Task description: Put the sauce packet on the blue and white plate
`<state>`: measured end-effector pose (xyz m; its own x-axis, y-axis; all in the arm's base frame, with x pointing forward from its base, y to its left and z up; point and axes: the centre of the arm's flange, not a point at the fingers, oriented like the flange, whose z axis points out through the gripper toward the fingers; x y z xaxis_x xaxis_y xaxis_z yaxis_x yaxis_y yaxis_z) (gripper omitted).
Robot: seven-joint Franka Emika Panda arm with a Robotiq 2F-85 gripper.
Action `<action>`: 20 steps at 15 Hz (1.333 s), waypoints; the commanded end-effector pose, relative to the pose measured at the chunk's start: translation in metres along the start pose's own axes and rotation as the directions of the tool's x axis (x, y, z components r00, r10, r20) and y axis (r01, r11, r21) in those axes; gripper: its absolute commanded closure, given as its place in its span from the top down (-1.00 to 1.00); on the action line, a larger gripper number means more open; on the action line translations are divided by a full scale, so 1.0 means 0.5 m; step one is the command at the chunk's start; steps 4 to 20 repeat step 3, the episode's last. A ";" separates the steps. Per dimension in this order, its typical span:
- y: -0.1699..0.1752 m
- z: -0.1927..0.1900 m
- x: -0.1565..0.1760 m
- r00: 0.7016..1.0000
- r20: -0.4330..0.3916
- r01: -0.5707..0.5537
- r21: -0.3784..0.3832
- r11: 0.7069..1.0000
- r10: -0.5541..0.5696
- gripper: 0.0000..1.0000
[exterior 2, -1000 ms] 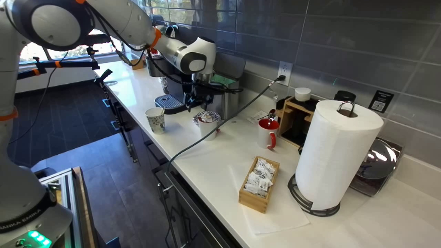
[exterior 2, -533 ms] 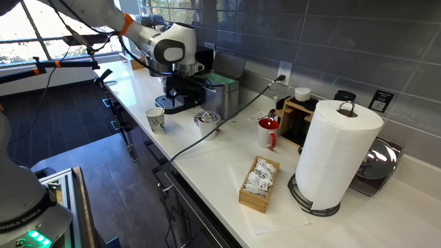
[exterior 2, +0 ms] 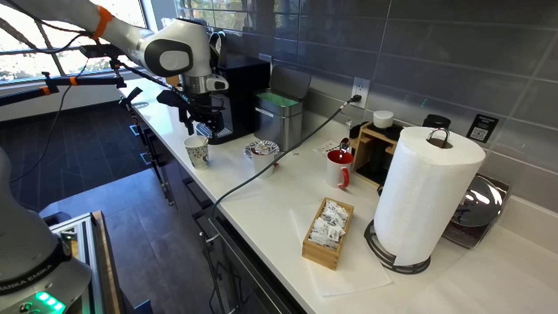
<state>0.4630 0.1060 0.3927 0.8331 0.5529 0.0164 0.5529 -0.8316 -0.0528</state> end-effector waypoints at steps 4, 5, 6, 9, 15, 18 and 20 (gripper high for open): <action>-0.013 -0.005 -0.022 0.999 0.000 -0.034 -0.008 0.999 0.034 1.00; -0.013 -0.005 -0.022 0.999 0.000 -0.034 -0.008 0.999 0.034 1.00; -0.013 -0.005 -0.022 0.999 0.000 -0.034 -0.008 0.999 0.034 1.00; -0.013 -0.005 -0.022 0.999 0.000 -0.034 -0.008 0.999 0.034 1.00; -0.013 -0.005 -0.022 0.999 0.000 -0.034 -0.008 0.999 0.034 1.00; -0.013 -0.005 -0.022 0.999 0.000 -0.034 -0.008 0.999 0.034 1.00; -0.013 -0.005 -0.022 0.999 0.000 -0.034 -0.008 0.999 0.034 1.00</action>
